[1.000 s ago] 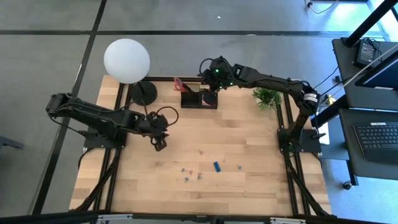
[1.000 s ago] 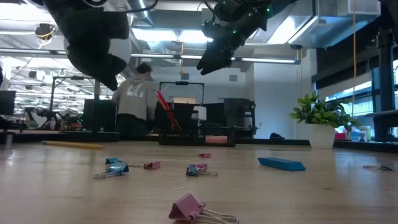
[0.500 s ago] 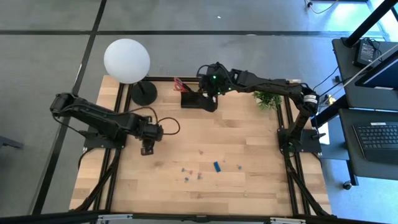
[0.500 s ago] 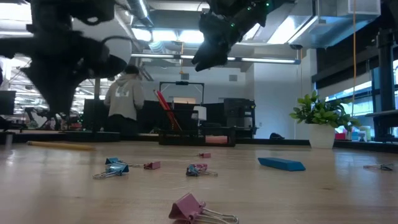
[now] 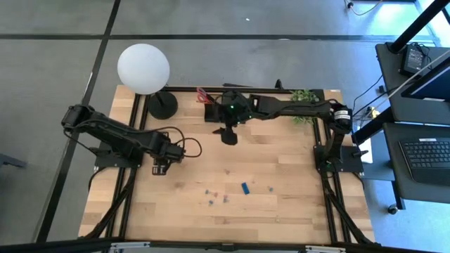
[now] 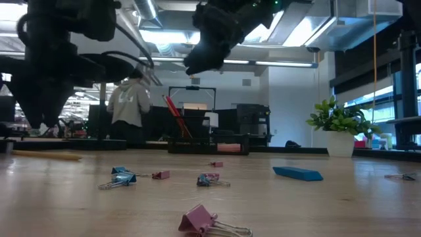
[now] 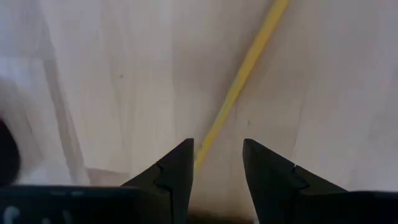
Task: Pick and place office supplies into organizer
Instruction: Put the yellow pencil into the black desk organizer
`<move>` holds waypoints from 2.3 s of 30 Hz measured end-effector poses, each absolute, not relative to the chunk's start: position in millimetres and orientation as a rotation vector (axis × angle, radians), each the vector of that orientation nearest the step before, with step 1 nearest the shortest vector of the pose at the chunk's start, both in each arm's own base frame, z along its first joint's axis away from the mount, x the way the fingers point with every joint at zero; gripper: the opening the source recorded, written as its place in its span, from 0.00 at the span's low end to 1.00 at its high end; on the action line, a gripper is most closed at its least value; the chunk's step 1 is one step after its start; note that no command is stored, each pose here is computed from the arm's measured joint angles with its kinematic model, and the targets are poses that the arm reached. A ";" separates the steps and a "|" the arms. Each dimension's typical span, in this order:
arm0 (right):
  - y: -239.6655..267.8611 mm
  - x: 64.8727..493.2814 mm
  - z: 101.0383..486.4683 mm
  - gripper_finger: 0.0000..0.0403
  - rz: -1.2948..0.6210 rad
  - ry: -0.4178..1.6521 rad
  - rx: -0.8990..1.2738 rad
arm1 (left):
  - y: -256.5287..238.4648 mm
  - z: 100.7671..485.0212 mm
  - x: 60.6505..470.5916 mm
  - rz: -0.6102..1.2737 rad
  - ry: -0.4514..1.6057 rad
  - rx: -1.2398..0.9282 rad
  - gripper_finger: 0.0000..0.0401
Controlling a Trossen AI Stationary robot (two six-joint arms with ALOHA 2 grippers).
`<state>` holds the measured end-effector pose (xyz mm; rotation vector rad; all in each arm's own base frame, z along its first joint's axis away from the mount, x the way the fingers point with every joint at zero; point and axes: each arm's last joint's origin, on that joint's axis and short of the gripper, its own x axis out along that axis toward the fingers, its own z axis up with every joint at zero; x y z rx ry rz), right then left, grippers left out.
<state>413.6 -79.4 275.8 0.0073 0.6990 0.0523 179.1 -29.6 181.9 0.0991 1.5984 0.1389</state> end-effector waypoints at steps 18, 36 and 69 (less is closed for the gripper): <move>-65.6 414.4 264.9 0.60 0.040 0.784 0.056 | -47.2 161.7 184.0 0.017 1.732 0.125 0.33; -56.3 419.9 257.2 0.60 0.062 0.795 0.047 | -80.6 128.6 197.8 -0.058 1.745 0.149 0.30; -76.4 391.3 240.2 0.60 -0.042 1.117 0.037 | -61.5 138.0 252.2 0.036 1.410 -0.186 0.04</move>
